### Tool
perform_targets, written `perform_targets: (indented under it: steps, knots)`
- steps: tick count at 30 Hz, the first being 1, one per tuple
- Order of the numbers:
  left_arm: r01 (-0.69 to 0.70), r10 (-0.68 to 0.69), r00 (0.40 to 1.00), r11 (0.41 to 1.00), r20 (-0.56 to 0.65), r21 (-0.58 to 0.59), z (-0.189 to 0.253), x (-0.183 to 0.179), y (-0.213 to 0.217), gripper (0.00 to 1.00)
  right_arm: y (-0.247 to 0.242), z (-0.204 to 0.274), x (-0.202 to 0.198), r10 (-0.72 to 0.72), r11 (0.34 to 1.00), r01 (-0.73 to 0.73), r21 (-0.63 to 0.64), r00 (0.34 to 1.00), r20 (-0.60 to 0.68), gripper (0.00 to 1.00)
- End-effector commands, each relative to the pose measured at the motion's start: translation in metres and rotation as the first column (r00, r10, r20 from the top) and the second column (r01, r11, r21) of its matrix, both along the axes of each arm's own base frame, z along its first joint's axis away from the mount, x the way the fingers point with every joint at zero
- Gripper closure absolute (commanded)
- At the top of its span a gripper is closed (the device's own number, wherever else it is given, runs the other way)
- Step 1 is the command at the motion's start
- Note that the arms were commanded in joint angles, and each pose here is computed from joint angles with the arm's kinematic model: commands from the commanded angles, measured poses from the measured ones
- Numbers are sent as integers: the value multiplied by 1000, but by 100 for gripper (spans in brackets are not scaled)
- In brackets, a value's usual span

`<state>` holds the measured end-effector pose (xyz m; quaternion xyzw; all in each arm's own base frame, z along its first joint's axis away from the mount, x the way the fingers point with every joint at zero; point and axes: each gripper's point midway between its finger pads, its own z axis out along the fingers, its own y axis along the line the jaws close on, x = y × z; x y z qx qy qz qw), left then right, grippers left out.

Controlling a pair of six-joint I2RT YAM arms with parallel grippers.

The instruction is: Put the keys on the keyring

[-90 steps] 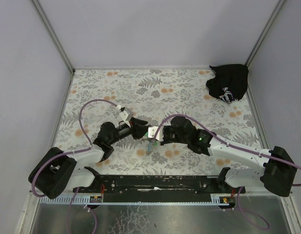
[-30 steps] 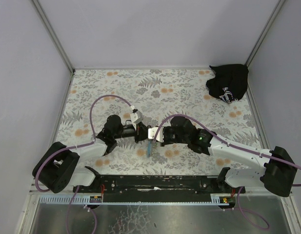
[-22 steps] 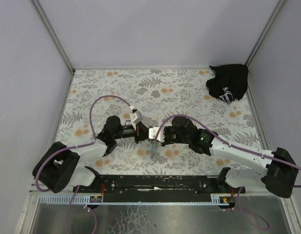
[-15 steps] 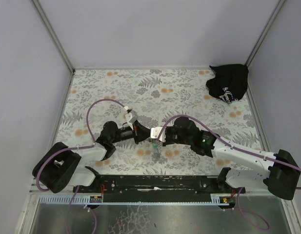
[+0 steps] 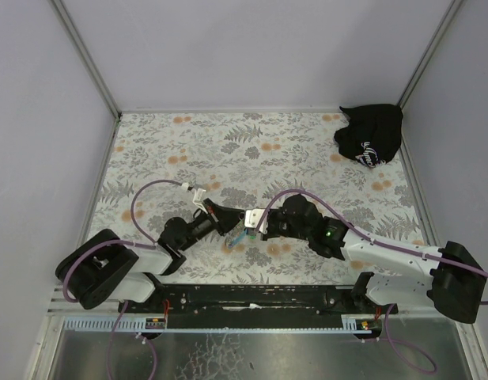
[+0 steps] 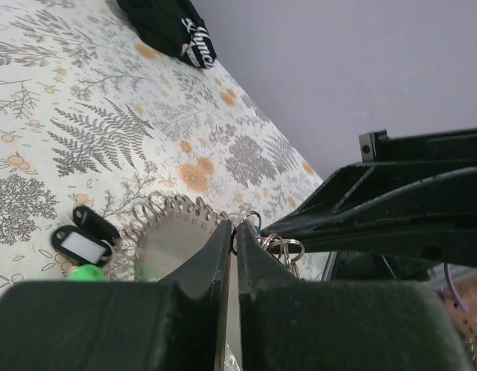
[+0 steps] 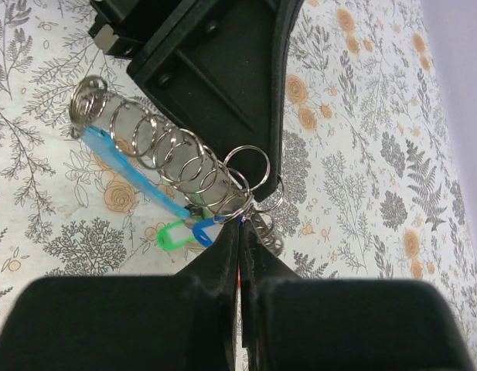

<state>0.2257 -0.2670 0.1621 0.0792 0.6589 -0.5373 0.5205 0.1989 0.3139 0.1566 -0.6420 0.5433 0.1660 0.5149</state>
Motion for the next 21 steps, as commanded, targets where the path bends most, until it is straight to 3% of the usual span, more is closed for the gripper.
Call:
perform_targets:
  steps: [1, 10, 21]
  knots:
    - [-189, 204, 978, 951, 37, -245, 53, 25, 22, 100, 13, -1, -15, 51, 998, -49, 44, 998, -35, 100]
    - [-153, 165, 985, 967, 44, -204, 41, 14, 11, 99, 7, 18, 6, -26, 999, 23, 34, 997, 74, 100]
    - [-108, 115, 983, 993, 141, -57, 20, 2, 14, 76, 7, 44, 9, -5, 1000, 4, 9, 991, 134, 100]
